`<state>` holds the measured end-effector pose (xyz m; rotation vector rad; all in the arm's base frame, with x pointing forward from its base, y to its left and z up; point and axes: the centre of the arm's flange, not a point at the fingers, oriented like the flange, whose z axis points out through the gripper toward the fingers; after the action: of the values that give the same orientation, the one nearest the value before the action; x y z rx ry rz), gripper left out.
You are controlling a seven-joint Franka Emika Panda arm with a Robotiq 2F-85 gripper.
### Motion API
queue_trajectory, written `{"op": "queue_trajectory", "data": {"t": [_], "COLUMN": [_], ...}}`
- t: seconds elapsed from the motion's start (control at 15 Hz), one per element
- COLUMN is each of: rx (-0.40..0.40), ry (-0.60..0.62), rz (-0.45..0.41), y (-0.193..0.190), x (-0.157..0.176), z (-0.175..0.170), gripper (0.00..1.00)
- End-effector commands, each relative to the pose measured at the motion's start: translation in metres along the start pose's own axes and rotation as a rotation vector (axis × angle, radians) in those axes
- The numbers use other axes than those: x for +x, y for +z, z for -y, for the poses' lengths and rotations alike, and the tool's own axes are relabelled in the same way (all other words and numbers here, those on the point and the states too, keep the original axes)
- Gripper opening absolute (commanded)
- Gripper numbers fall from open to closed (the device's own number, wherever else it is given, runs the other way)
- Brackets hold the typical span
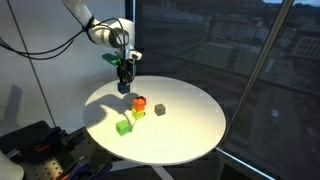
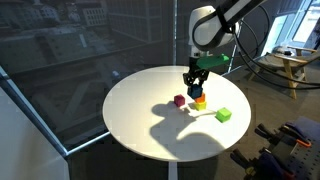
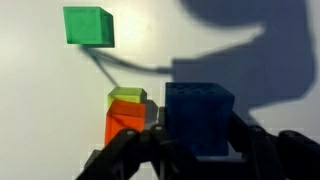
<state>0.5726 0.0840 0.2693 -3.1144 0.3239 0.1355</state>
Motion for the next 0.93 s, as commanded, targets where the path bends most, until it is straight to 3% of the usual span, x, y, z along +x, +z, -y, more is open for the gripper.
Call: {"op": "queue_trajectory", "data": {"t": [0.0,0.87], "rx": [0.008,0.003], "ry": [0.038,0.118], "rz": [0.015,0.013], "y": [-0.014,-0.012], "x": [0.002,0.016], "z": [-0.017,-0.062], "gripper": [0.31,0.31]}}
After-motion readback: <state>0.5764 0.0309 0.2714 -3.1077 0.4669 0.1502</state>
